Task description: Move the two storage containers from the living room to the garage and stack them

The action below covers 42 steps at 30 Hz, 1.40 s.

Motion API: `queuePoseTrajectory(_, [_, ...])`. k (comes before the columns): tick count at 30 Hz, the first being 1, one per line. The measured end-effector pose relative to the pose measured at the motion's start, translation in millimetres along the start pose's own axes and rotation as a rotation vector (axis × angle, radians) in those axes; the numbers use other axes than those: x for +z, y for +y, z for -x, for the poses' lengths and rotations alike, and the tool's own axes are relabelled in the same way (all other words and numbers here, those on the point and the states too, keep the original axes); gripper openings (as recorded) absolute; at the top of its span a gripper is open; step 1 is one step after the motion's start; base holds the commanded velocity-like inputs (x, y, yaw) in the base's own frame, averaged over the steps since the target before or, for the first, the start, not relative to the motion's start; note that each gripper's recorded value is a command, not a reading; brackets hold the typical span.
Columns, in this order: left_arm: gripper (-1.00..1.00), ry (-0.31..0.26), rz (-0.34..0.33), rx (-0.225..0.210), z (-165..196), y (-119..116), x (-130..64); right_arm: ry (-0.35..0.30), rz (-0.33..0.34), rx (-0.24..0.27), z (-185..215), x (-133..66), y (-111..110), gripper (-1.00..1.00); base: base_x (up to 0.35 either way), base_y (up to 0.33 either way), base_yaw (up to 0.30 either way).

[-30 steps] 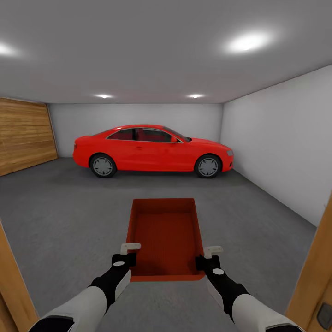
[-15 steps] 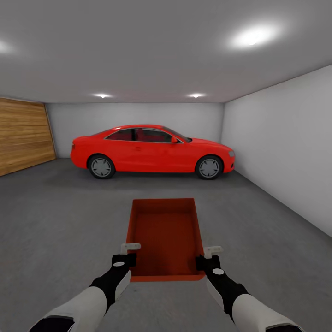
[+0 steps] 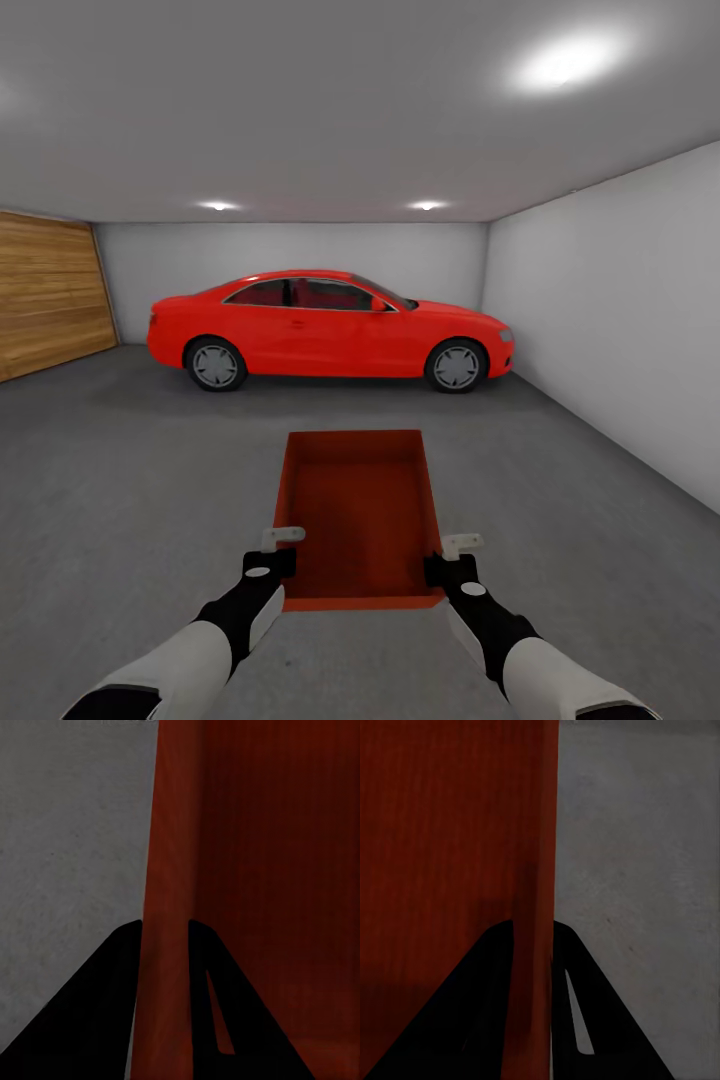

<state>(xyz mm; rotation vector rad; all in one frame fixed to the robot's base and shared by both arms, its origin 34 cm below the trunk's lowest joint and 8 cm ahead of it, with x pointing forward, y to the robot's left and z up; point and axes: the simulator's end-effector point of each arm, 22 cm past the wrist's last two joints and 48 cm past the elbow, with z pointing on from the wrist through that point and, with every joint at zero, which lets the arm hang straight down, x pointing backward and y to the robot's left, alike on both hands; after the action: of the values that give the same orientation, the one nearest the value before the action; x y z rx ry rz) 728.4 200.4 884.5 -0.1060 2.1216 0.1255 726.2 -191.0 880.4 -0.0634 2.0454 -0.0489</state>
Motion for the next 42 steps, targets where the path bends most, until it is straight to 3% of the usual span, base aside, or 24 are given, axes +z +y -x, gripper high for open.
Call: queuePoseTrajectory(42, [-1.00, 0.001, 0.000, -0.008, -3.1, -0.9, -0.2, -0.001, 0.001, -0.007, 0.0, 0.1, -1.0, -1.00, 0.322, 0.000, 0.000])
